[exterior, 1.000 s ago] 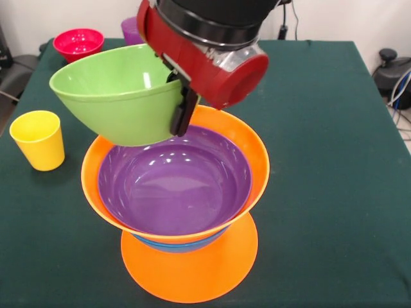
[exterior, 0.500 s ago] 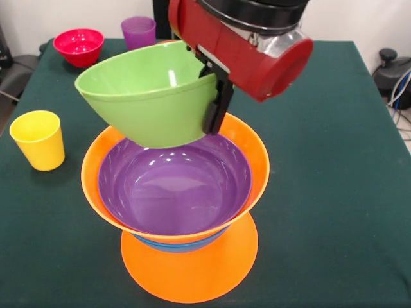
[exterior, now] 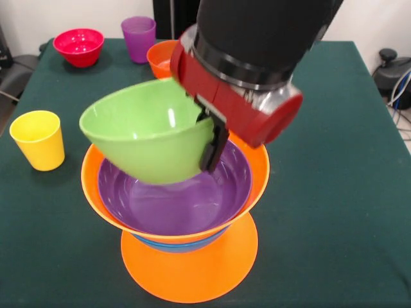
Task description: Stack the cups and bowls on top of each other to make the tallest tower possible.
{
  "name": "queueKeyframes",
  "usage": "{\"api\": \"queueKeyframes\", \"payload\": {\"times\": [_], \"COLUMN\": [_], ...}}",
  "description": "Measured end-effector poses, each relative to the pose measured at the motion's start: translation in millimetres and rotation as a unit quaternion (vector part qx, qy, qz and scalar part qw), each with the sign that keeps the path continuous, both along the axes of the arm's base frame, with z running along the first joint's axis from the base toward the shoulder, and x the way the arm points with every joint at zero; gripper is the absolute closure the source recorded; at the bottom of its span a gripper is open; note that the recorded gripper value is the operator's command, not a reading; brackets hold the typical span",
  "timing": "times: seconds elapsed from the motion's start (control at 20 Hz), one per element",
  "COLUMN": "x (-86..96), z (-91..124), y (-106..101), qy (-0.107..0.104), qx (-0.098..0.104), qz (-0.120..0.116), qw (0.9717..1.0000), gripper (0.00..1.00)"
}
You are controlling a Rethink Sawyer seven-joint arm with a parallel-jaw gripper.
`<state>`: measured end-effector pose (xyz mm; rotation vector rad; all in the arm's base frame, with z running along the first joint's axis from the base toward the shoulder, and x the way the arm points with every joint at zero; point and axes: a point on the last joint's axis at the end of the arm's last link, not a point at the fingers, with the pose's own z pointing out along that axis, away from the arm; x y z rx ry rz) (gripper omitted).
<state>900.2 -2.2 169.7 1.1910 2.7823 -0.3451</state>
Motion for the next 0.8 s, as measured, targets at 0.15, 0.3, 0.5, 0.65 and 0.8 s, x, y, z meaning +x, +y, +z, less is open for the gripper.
{"api": "queueKeyframes", "payload": {"times": [0.15,0.3,0.5,0.65,0.8], "x": [2.1,2.7,1.7,1.2,1.2], "z": [-13.2,-30.6,-38.1,-41.6,-42.7], "y": [-2.3,-5.5,-6.1,-5.4,-5.1], "qy": [-0.007,-0.011,-0.007,-0.004,-0.001], "qx": [-0.002,-0.004,-0.003,0.000,0.002], "qz": [0.003,0.004,0.003,0.002,0.000], "qw": [1.0000,0.9999,1.0000,1.0000,1.0000], "gripper": [1.00,1.00,1.00,1.00,1.00]}}
